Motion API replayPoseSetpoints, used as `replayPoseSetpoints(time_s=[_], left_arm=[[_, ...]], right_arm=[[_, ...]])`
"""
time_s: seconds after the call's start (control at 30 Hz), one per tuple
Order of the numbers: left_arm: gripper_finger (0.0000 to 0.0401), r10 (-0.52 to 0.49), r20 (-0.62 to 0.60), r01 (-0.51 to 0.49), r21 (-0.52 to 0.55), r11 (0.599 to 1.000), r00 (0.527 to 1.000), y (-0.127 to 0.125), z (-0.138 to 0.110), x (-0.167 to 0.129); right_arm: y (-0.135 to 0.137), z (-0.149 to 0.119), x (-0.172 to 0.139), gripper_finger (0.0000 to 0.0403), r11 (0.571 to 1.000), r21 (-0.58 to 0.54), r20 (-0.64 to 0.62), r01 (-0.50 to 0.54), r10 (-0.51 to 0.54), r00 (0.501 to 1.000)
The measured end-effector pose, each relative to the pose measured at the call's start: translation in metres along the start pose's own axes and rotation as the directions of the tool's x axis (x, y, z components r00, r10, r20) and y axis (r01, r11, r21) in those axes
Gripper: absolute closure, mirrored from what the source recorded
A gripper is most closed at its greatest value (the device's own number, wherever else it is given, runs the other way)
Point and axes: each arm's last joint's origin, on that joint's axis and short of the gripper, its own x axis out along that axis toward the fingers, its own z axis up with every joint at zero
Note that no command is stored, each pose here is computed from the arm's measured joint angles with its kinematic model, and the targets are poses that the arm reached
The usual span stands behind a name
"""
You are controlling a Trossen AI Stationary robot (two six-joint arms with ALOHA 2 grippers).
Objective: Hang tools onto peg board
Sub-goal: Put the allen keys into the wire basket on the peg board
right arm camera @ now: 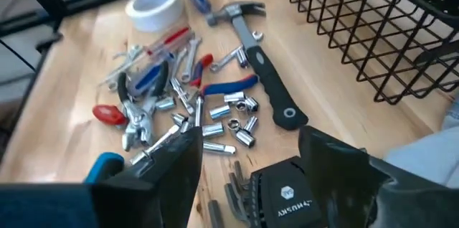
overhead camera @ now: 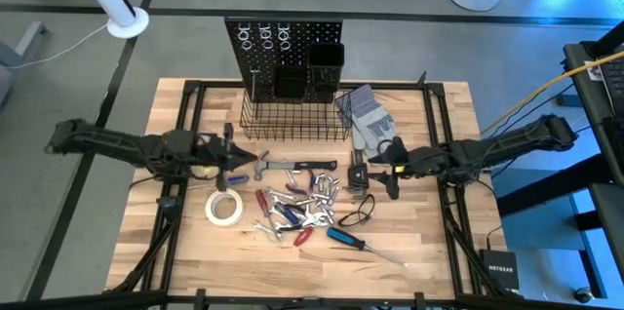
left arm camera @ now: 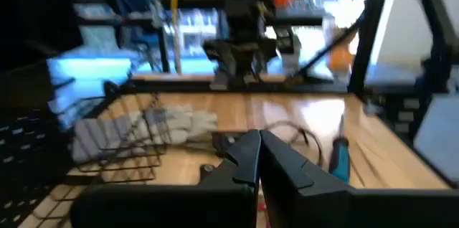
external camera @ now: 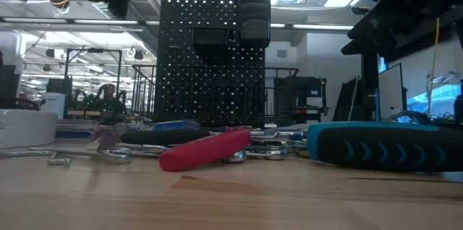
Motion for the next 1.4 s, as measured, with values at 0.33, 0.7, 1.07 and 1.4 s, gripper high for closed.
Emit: replayPoseSetpoints(time_s=[0.33,0.7,1.07,1.4], left_arm=[[0.04,-0.017,-0.224,0.031,0.06,0.998,0.974,-0.038,0.019,0.096],[0.04,0.032,-0.412,0.012,0.105,0.994,0.911,-0.053,-0.029,0.21],[0.04,0.093,-0.497,-0.027,0.139,0.99,0.863,-0.039,-0.063,0.283],[0.04,0.131,-0.547,-0.045,0.169,0.985,0.827,-0.018,-0.088,0.302]], right_arm=[[-0.002,-0.009,0.009,0.0166,0.995,-0.003,-0.125,0.1,-0.1,0.987],[-0.004,-0.02,0.021,0.0166,0.925,0.312,-0.215,0.219,-0.156,0.964],[-0.002,-0.038,0.041,0.0166,0.882,0.371,-0.383,0.289,-0.138,0.913],[-0.016,-0.064,0.048,0.0166,0.817,0.455,-0.409,0.353,-0.161,0.898]])
